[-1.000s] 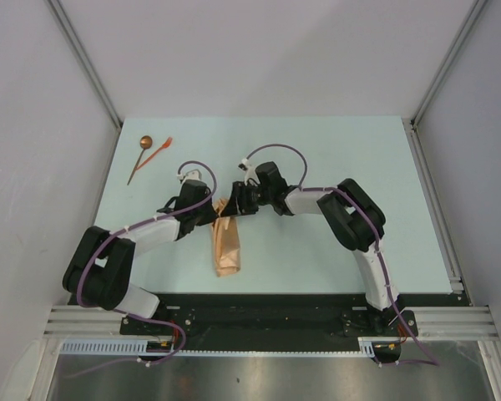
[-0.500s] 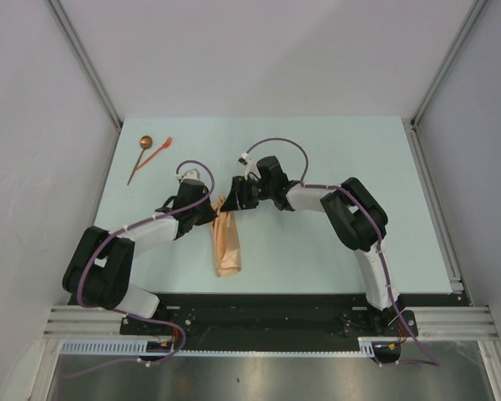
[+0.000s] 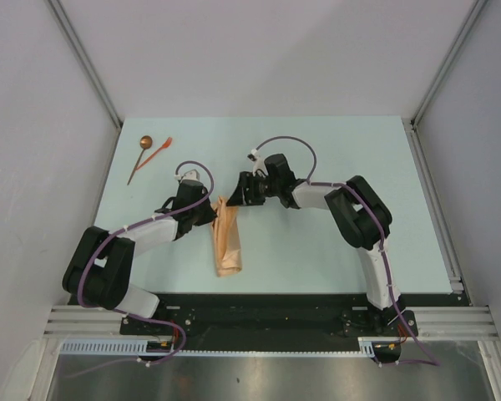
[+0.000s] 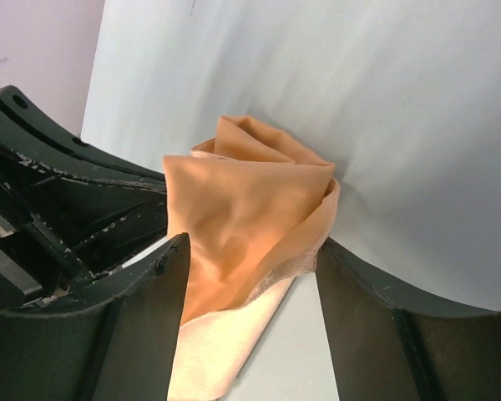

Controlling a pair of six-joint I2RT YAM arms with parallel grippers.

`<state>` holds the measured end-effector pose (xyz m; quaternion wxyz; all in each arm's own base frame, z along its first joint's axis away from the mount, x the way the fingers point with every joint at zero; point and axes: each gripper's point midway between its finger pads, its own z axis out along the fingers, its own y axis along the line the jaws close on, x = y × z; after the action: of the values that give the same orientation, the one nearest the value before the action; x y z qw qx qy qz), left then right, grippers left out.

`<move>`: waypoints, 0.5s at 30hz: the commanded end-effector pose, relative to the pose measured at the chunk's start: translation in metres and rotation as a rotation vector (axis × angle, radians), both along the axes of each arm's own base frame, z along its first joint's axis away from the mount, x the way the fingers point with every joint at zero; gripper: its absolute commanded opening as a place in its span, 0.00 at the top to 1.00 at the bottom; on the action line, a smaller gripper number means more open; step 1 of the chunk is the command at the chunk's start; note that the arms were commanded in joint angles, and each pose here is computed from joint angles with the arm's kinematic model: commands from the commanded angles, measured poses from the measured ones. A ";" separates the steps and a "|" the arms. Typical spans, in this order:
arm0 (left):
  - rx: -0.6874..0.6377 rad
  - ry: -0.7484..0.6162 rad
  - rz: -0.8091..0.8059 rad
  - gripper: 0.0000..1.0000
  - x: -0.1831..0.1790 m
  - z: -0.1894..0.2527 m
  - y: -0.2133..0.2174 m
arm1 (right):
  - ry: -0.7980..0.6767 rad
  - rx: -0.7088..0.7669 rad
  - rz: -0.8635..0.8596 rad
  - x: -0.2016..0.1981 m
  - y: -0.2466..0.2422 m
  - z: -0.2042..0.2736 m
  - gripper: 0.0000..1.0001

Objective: Fold the napkin into a case and place the utensils inside
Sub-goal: Stuff the top corner of the smaller-rectangle-folded napkin into the folded napkin.

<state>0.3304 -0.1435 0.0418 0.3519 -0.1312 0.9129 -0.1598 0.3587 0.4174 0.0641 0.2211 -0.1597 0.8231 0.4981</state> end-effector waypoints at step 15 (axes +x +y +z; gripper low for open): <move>-0.046 -0.037 0.003 1.00 0.005 0.012 -0.004 | -0.064 0.047 0.002 0.017 0.015 0.022 0.90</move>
<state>0.3306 -0.1431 0.0417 0.3519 -0.1321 0.9127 -0.1600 0.3637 0.4185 0.0695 0.2230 -0.1514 0.8221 0.5015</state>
